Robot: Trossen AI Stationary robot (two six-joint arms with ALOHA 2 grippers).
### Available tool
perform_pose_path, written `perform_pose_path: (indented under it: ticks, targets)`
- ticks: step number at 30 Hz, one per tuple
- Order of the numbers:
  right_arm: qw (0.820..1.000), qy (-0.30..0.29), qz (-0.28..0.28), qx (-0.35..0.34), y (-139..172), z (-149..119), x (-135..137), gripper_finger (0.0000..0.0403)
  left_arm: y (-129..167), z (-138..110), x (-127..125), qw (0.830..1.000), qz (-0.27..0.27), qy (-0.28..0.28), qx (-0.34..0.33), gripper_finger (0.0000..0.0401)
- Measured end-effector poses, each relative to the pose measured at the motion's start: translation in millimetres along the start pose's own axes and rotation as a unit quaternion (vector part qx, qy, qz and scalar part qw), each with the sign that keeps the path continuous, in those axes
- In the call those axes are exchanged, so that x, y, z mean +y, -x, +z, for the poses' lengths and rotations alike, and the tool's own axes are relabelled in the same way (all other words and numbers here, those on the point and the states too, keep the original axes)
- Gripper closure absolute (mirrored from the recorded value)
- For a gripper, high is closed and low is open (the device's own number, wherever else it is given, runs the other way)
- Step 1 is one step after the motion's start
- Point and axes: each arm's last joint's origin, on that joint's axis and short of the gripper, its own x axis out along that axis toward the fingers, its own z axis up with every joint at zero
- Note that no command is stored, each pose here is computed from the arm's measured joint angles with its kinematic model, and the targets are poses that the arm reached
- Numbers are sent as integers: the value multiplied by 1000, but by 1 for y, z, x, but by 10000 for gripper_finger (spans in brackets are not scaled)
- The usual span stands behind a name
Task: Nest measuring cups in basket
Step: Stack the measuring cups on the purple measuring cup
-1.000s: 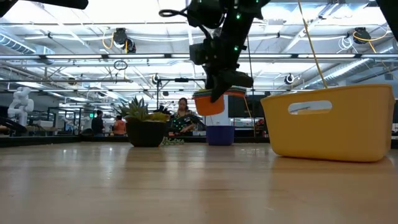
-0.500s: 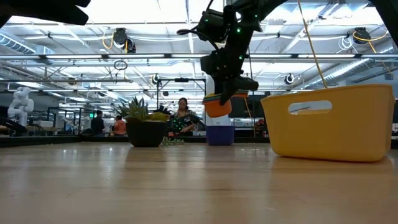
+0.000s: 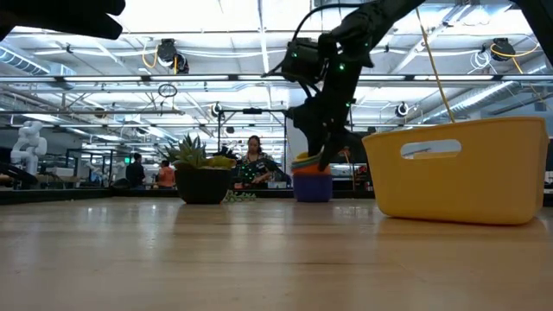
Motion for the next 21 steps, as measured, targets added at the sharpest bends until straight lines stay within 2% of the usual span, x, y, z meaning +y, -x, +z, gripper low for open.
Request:
perform_pose_path:
  ticks: [9,11,16,21]
  targets:
    - [999,-38,11,-21,-2,0,2,323,0,0,0,1000,0,-2,0,265]
    - [998,-51,9,-23,-2,0,1,296,0,0,0,1000,0,-2,0,265]
    - [996,-84,7,-23,-2,1,1,190,0,0,0,1000,0,-2,0,265]
    - [995,-100,6,-26,1,1,1,144,0,0,0,1000,0,-2,0,265]
